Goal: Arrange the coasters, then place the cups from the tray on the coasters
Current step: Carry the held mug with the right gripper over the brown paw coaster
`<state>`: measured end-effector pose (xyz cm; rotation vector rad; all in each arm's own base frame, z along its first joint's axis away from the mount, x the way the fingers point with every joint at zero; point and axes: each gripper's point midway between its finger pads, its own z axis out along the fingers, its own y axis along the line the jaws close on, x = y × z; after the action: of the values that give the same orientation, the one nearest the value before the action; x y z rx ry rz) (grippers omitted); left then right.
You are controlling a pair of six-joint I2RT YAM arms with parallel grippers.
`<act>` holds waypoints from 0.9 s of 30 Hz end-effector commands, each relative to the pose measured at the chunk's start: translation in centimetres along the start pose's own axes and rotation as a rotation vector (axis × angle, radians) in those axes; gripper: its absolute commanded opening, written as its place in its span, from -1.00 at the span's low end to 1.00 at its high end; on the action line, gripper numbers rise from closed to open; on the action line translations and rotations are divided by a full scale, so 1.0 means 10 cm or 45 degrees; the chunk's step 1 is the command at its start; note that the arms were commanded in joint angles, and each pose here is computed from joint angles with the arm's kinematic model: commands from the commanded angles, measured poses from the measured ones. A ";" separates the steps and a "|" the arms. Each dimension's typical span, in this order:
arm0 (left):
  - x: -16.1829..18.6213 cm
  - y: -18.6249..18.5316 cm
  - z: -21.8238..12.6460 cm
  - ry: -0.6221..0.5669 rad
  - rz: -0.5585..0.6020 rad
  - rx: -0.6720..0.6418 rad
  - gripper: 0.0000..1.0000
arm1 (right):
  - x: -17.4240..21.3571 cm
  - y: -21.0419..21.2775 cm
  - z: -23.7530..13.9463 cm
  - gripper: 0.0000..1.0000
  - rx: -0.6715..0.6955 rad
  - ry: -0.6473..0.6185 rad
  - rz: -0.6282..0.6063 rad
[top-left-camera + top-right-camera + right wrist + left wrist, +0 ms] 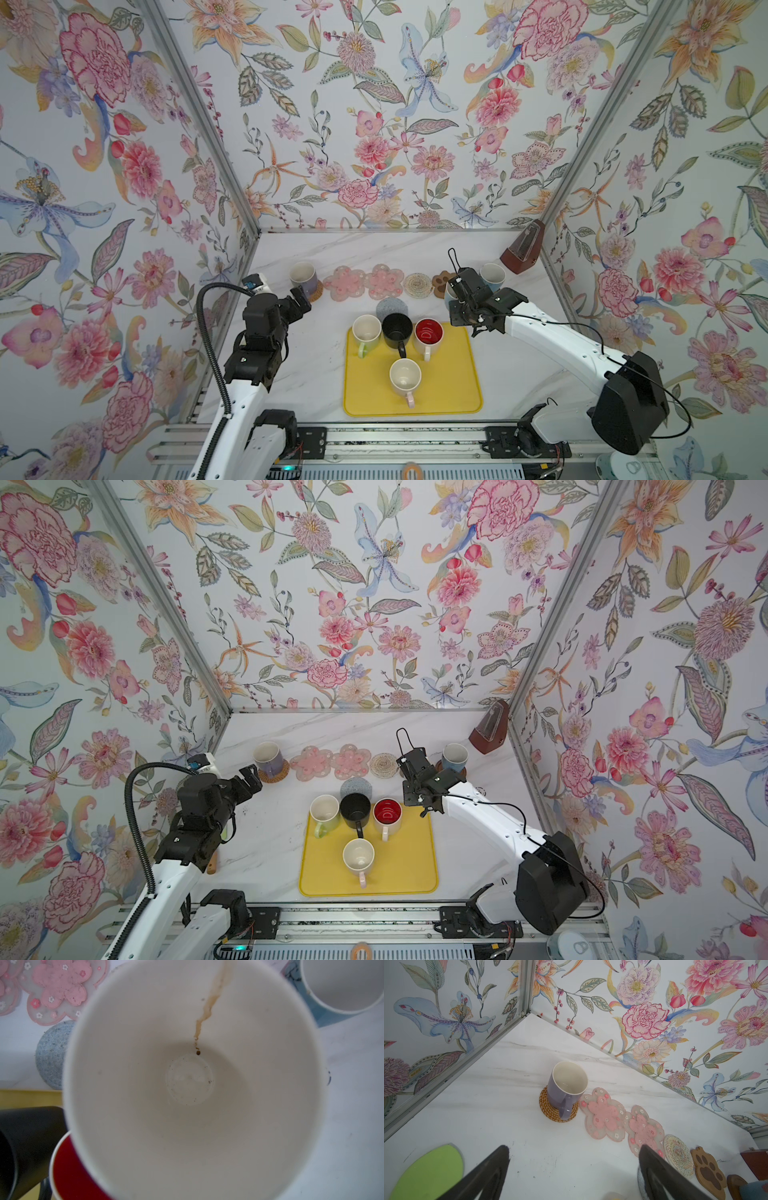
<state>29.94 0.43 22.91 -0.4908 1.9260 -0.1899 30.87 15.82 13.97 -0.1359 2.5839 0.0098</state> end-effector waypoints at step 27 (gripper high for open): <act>0.09 -0.02 -0.06 0.030 0.003 0.049 0.98 | -0.92 -0.09 0.70 -1.00 -0.004 -0.120 0.024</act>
<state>29.37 -0.21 22.97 -0.4659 1.9235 -0.2335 40.14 15.35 10.65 -0.1132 2.5808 -0.0033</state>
